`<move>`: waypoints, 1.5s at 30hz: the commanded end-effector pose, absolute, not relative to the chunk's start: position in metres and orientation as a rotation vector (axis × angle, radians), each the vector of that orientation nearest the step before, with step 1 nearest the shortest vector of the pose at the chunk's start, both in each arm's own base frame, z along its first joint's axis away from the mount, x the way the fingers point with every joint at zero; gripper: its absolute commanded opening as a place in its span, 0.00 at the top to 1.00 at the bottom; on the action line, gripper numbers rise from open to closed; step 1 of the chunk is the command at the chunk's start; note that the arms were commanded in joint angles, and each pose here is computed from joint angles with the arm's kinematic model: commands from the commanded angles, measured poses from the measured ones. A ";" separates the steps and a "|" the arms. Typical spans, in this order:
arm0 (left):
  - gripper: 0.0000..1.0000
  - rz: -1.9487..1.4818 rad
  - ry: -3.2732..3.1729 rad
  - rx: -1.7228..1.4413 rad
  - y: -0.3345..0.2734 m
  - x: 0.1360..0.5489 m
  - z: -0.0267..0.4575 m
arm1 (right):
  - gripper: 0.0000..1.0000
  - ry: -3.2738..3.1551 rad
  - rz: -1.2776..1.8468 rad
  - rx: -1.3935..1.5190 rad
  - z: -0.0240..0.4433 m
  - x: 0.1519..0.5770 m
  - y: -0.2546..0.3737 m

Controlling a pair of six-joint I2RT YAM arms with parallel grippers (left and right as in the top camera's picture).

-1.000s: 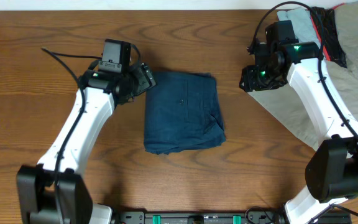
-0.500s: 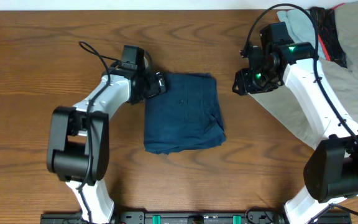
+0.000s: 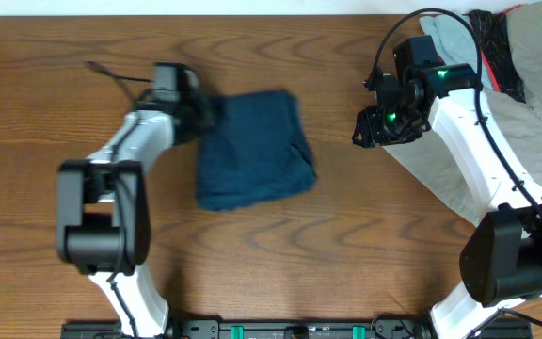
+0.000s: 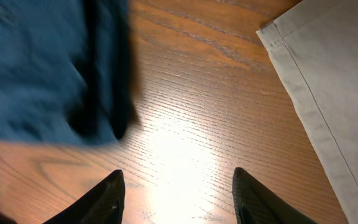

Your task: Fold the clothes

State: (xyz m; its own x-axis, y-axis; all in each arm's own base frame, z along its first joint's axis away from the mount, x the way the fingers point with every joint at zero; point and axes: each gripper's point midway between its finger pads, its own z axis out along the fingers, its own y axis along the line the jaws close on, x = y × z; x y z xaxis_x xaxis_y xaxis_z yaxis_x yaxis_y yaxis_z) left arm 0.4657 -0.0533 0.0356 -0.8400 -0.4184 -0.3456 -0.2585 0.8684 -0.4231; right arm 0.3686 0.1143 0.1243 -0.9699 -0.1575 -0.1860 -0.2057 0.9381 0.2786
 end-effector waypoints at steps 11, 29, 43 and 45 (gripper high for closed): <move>0.35 -0.186 1.999 -1.276 0.258 0.420 0.135 | 0.45 2.923 0.454 -0.273 0.127 0.371 0.117; 0.02 -0.448 2.245 -1.075 0.187 0.421 0.120 | 0.01 2.841 0.466 -0.094 0.134 0.397 0.117; 0.02 -0.170 2.820 -0.287 -0.038 0.399 0.078 | 0.01 2.744 0.410 0.057 0.140 0.427 0.059; 0.02 -0.158 2.893 -0.226 -0.051 0.382 0.073 | 0.01 2.772 0.347 0.099 0.135 0.423 0.035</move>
